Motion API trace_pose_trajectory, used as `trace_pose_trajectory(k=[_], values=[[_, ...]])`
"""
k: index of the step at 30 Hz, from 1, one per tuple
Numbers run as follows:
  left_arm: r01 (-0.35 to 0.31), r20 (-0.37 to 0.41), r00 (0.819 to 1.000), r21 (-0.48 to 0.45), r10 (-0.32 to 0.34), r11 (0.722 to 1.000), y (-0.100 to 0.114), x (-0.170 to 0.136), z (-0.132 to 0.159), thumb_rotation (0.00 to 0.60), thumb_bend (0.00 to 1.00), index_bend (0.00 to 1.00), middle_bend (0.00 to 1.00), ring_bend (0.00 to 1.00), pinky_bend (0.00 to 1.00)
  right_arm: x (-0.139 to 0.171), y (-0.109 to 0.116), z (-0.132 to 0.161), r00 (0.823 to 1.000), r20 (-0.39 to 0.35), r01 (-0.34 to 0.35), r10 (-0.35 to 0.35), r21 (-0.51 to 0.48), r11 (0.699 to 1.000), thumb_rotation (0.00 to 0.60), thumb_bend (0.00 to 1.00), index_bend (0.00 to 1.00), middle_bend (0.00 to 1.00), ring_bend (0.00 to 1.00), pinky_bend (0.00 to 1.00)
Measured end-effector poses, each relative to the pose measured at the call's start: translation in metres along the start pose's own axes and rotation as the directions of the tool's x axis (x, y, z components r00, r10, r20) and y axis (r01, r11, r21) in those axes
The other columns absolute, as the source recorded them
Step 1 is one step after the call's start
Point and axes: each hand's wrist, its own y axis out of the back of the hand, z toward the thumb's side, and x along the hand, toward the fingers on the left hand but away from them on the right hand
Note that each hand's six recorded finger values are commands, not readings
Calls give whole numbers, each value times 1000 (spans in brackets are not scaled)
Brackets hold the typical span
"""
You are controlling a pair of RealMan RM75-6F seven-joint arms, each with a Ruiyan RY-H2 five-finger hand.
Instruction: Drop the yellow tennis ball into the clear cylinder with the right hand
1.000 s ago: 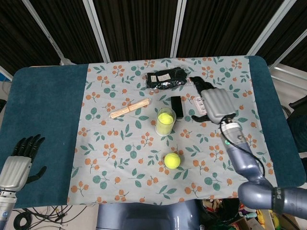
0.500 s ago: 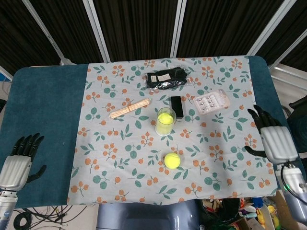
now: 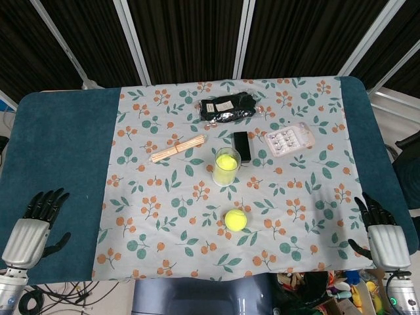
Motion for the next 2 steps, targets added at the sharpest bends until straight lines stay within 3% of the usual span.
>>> trace_pose_trajectory(k=[2], values=[[0,-3,1000,5,0,1000,-1,0,-1,600,290,27,17,0,29,1,-3,-1,1000,0,1,-1,1,1000,600,70,26,0,90,219]])
